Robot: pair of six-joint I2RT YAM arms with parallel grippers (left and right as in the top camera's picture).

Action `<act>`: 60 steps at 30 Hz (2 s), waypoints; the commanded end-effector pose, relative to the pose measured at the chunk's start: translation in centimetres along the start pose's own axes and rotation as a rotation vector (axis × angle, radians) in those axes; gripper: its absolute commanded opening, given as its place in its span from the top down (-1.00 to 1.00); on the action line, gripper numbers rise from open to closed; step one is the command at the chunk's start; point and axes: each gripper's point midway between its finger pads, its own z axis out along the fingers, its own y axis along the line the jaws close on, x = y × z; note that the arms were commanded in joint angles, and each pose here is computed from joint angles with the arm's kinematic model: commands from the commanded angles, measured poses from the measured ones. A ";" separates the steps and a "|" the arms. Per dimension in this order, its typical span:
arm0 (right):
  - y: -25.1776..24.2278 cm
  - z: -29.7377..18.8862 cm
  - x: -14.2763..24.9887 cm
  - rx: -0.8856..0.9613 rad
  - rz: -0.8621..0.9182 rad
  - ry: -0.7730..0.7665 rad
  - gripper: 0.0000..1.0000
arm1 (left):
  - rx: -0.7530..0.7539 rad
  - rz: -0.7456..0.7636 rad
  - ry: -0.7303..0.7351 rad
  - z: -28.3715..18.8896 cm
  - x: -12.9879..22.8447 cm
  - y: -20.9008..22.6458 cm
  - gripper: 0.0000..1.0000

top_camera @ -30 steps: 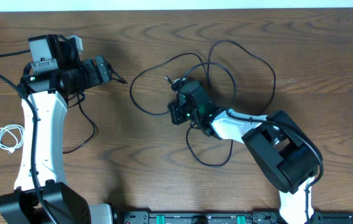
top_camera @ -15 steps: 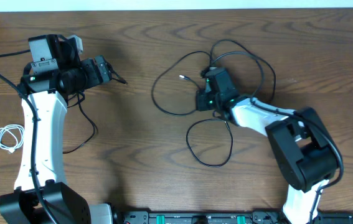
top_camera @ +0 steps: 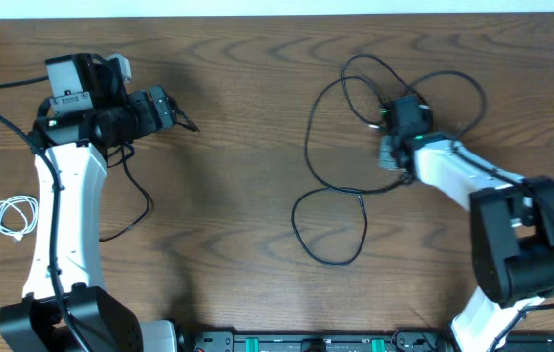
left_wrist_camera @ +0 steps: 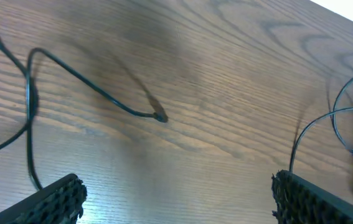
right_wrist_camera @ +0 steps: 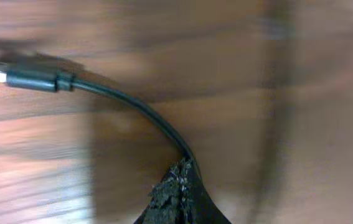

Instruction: Untangle cables

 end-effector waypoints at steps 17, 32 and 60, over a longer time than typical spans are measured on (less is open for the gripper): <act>-24.1 0.8 5.8 0.397 0.294 0.281 0.99 | 0.136 0.197 0.054 0.9 2.8 -8.7 -0.92; -26.0 -7.6 1.1 -0.023 0.606 -0.008 0.98 | 0.200 0.335 0.089 1.4 5.7 -14.3 -0.93; -7.2 -14.3 11.7 -0.393 0.146 0.337 0.98 | 0.212 0.352 0.096 1.4 6.2 -15.1 -0.93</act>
